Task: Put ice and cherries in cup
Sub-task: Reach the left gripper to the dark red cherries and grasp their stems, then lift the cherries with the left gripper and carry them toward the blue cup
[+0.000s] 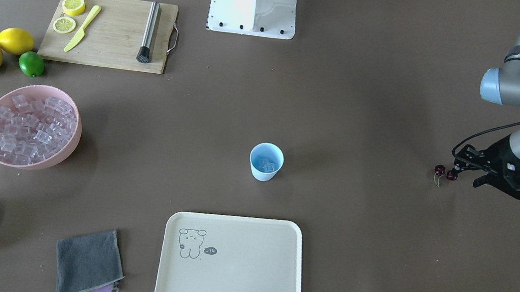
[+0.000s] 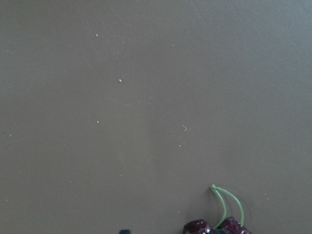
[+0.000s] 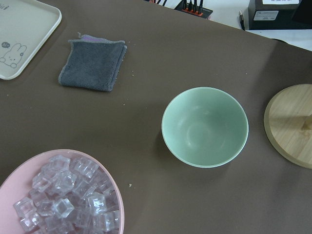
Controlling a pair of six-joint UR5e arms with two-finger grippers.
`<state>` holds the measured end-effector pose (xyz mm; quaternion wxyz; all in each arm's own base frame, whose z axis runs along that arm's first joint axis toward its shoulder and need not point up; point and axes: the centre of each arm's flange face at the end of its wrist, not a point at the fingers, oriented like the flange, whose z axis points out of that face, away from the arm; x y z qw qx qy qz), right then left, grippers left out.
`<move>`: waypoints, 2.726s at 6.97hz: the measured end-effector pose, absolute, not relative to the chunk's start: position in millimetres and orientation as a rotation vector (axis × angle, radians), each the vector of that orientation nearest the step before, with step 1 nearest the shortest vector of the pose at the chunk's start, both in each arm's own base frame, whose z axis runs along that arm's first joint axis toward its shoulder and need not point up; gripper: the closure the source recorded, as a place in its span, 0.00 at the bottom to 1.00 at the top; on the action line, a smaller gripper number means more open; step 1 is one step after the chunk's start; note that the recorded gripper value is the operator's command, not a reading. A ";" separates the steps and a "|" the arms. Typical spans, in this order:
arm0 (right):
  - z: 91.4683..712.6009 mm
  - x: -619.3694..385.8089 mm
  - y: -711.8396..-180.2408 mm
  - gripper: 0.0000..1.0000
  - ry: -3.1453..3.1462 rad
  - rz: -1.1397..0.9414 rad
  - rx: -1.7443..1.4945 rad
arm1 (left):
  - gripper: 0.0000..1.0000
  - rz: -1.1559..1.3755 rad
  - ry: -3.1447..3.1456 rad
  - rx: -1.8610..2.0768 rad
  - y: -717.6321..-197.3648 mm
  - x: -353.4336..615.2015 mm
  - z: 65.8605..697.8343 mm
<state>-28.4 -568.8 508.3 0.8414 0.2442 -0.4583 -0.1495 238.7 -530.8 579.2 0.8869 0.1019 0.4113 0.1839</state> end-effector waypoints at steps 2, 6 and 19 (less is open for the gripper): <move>509.2 -26.6 -568.8 0.00 -0.959 -0.311 0.519 | 0.34 0.396 0.854 0.200 -526.6 246.9 584.3; 514.5 -22.6 -565.4 0.00 -0.956 -0.303 0.518 | 0.40 0.397 0.851 0.188 -524.4 248.9 589.8; 517.0 -21.0 -561.5 0.00 -0.950 -0.307 0.537 | 1.00 0.432 0.875 0.197 -522.5 266.5 570.8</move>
